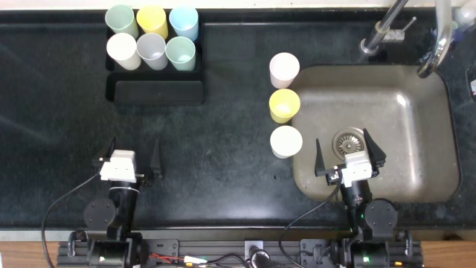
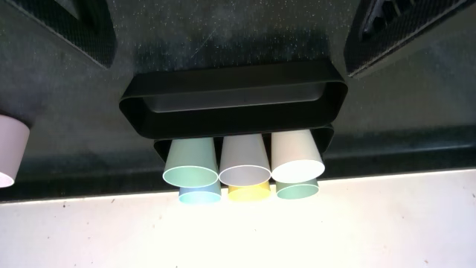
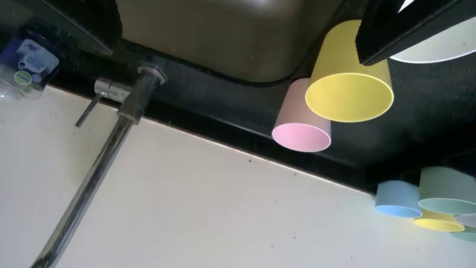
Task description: Store Cups
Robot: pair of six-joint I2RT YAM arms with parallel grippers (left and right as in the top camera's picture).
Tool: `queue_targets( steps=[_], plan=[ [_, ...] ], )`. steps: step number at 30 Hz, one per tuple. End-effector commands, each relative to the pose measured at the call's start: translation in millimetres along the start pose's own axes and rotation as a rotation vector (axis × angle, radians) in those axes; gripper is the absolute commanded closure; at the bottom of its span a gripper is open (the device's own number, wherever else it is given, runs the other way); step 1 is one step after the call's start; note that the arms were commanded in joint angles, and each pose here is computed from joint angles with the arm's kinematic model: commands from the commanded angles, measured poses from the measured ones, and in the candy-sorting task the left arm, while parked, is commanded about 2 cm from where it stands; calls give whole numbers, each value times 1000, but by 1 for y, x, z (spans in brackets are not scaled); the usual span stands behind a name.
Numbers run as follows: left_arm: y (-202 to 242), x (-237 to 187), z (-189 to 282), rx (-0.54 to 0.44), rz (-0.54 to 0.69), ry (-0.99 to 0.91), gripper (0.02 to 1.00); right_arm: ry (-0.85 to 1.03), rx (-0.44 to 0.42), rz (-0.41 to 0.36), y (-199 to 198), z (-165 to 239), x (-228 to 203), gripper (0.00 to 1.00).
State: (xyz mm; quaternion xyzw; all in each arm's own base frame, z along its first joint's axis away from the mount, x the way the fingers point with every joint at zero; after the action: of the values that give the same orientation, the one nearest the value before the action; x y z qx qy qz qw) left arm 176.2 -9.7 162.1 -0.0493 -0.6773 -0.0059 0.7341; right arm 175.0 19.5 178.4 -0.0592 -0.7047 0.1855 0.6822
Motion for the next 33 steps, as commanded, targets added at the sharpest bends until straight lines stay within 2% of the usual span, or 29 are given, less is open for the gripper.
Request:
queue_targets(
  steps=[1,29,33],
  plan=[
    [-1,1,0,-9,-12,-5,18,54,-114,-5,-10,1,-9,3],
    [-1,1,1,-9,-12,-3,18,54,-114,-5,-10,1,-9,3],
    [-5,14,4,-27,57,78,18,54,-114,-5,-10,1,-9,3]
  ],
)
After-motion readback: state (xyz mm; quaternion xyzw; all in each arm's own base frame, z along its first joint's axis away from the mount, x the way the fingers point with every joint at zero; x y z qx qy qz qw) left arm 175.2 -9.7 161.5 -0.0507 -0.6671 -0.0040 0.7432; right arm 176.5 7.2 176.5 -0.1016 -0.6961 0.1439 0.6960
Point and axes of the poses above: each gripper's point midway between its finger pads, its own z axis back along the fingers, its own y axis along the line the jaws close on, x = y × z, the point moved 7 cm from there along z, back along the fingers, and after that the axes turned 6 degrees about z, right-handed, at the moved point
